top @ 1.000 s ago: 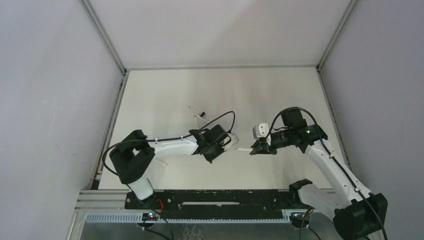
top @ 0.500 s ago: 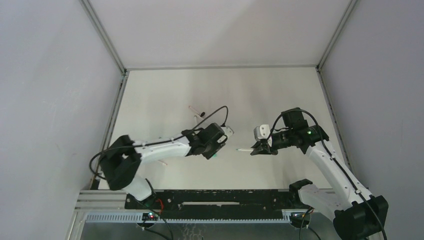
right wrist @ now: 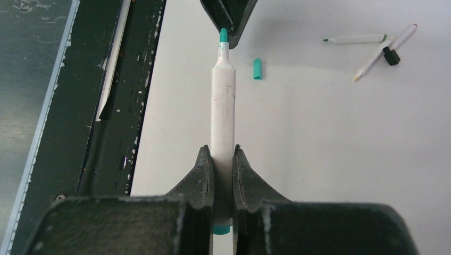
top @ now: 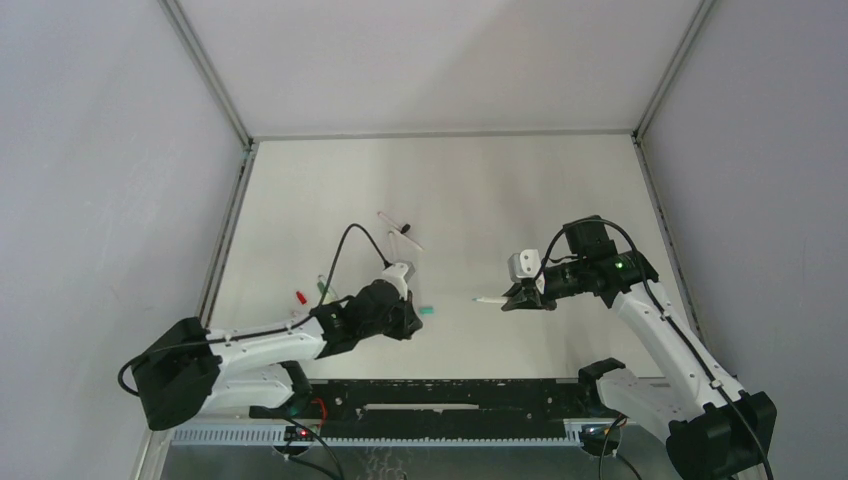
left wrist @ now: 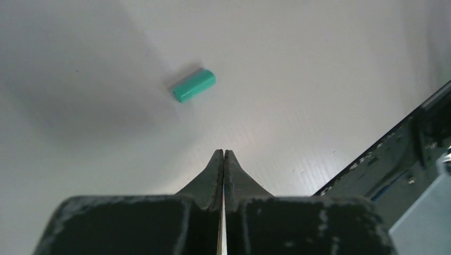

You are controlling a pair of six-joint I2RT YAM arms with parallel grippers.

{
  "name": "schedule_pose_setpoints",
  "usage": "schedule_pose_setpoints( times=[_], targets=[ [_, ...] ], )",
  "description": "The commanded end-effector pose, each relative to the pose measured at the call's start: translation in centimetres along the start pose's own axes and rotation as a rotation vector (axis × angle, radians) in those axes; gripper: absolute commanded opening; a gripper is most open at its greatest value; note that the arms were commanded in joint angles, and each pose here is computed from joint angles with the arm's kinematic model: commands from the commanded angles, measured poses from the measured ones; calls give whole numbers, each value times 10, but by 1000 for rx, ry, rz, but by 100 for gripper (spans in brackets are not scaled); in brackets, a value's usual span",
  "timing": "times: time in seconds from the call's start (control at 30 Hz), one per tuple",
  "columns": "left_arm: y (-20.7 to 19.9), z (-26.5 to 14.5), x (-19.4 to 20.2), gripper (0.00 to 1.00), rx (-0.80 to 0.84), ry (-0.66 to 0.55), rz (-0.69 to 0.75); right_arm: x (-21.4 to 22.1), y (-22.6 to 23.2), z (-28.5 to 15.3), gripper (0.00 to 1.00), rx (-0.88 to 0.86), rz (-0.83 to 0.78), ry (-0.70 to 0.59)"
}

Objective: Insert the pens into the pen caps
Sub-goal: Move the pen cap to the center of the board, then insert the pen cap onto the pen.

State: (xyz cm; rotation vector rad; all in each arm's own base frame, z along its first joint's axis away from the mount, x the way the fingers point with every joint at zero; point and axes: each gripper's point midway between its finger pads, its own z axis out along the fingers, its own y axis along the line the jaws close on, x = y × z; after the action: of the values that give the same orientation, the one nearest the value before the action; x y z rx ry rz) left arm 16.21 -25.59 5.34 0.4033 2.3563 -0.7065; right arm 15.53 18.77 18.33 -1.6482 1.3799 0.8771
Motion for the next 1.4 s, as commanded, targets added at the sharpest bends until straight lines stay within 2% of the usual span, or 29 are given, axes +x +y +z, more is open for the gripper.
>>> schedule_pose_setpoints(
  times=[0.0, 0.43, 0.73, 1.37],
  targets=[
    [-28, 11, -16, 0, 106, -75, -261, -14, -3, -5, 0, 12, -45, -27],
    [10, 52, 0, 0, -175, 13, -270, -13, -3, -8, 0, 22, -47, -27],
    [37, 53, -2, 0, -350, 34, -197, -12, -2, -10, 0, 26, -47, -30],
    [44, 36, 1, 3, -385, 70, -151, -14, -1, -12, 0, 28, -53, -37]
  ],
)
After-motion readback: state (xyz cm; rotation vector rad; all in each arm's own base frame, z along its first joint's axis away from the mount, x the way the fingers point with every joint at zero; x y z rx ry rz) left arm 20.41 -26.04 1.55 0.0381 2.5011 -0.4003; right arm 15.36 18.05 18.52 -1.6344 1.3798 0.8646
